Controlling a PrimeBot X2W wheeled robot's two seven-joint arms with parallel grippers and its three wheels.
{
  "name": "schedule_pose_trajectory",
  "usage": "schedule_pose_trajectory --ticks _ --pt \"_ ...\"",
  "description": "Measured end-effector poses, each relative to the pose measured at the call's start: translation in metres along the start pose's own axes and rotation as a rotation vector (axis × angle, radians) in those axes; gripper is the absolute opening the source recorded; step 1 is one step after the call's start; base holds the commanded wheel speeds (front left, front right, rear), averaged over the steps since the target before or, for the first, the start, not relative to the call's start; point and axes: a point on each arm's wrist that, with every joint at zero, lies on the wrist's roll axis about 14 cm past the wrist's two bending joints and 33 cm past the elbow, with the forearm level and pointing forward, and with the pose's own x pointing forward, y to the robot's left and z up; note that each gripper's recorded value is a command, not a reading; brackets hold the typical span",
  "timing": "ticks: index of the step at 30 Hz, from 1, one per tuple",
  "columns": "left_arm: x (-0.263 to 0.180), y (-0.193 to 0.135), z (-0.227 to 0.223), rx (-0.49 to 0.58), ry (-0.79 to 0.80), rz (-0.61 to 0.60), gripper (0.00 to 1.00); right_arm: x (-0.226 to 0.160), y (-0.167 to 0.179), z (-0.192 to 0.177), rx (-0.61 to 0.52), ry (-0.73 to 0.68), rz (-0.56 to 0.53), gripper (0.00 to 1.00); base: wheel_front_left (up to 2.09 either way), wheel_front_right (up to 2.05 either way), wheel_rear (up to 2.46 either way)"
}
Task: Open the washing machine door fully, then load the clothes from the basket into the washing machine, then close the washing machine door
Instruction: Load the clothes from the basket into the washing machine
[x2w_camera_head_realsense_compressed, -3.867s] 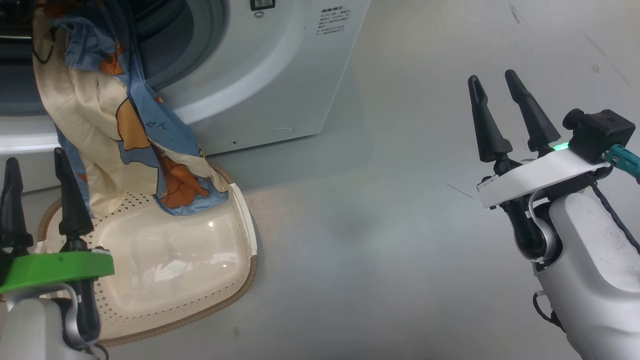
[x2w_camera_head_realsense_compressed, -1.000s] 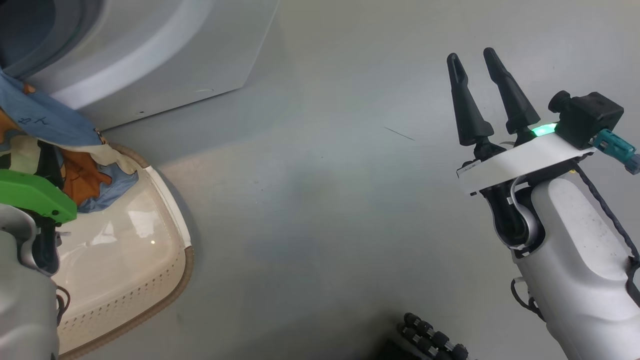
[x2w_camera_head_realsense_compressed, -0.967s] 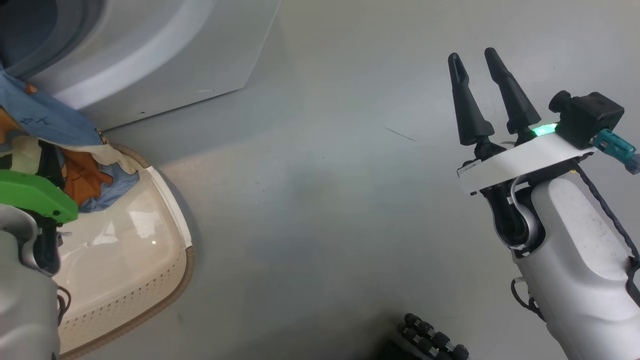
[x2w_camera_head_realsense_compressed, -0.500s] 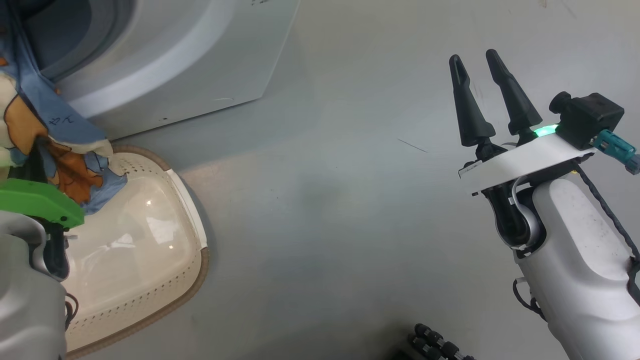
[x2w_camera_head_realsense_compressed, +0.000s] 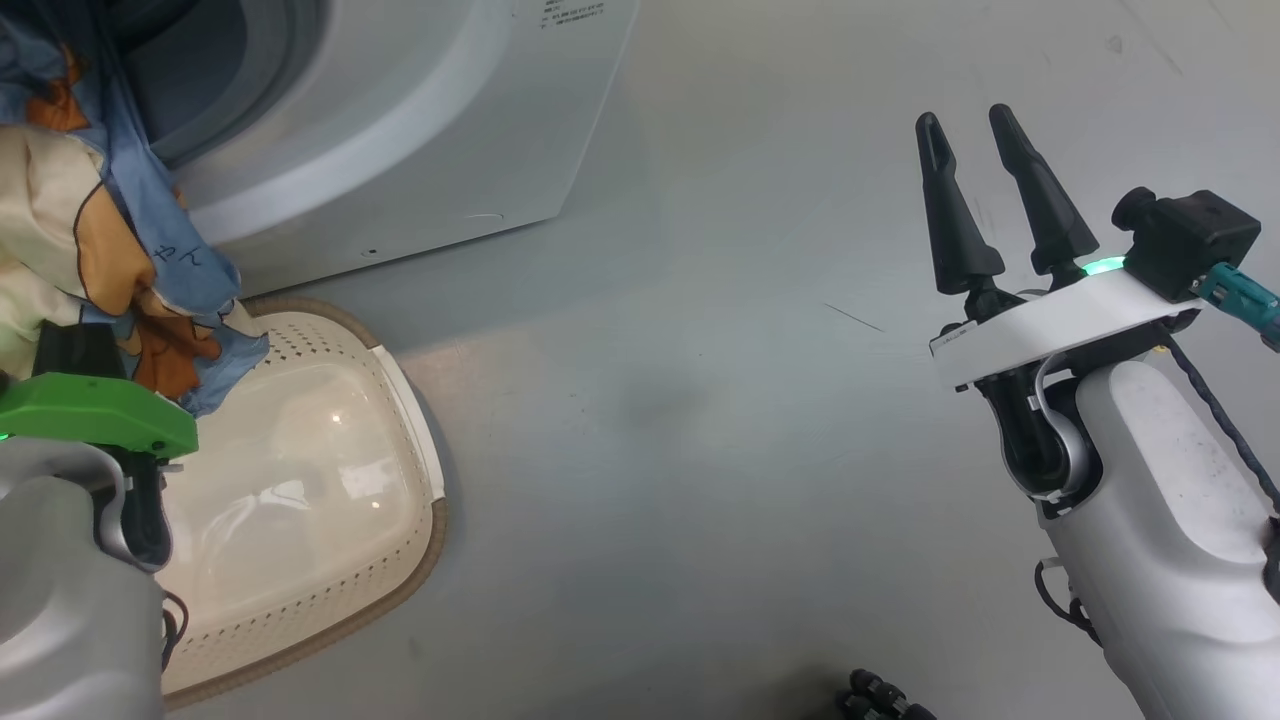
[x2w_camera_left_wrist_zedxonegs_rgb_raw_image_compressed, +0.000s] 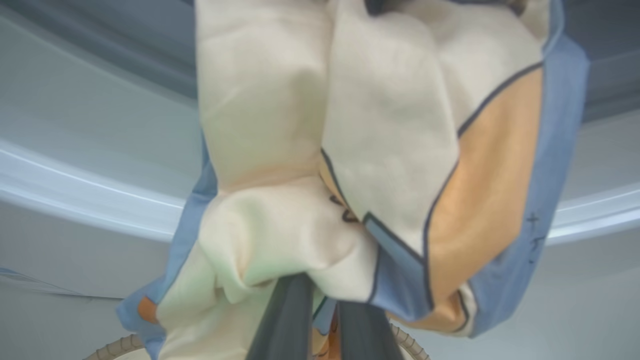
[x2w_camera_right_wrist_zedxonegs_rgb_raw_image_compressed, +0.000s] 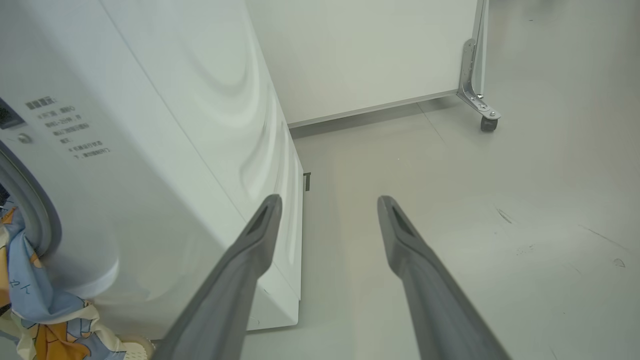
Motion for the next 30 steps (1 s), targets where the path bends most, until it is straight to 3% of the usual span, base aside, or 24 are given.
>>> schedule_pose_trajectory --ticks 19,25,30 --pt "-0.012 -0.037 0.125 -0.001 -0.371 -0.113 0.00 -0.004 0.009 0.006 0.005 -0.013 0.023 1.00 0.00 0.00 0.00" --pt "-0.003 -0.040 0.148 0.002 -0.425 -0.134 0.00 -0.005 0.009 0.003 0.001 -0.003 0.026 1.00 0.00 0.00 0.00" --pt "0.020 -0.043 0.150 0.009 -0.371 -0.145 0.00 -0.006 0.007 -0.004 0.003 0.014 0.021 1.00 0.00 0.00 0.00"
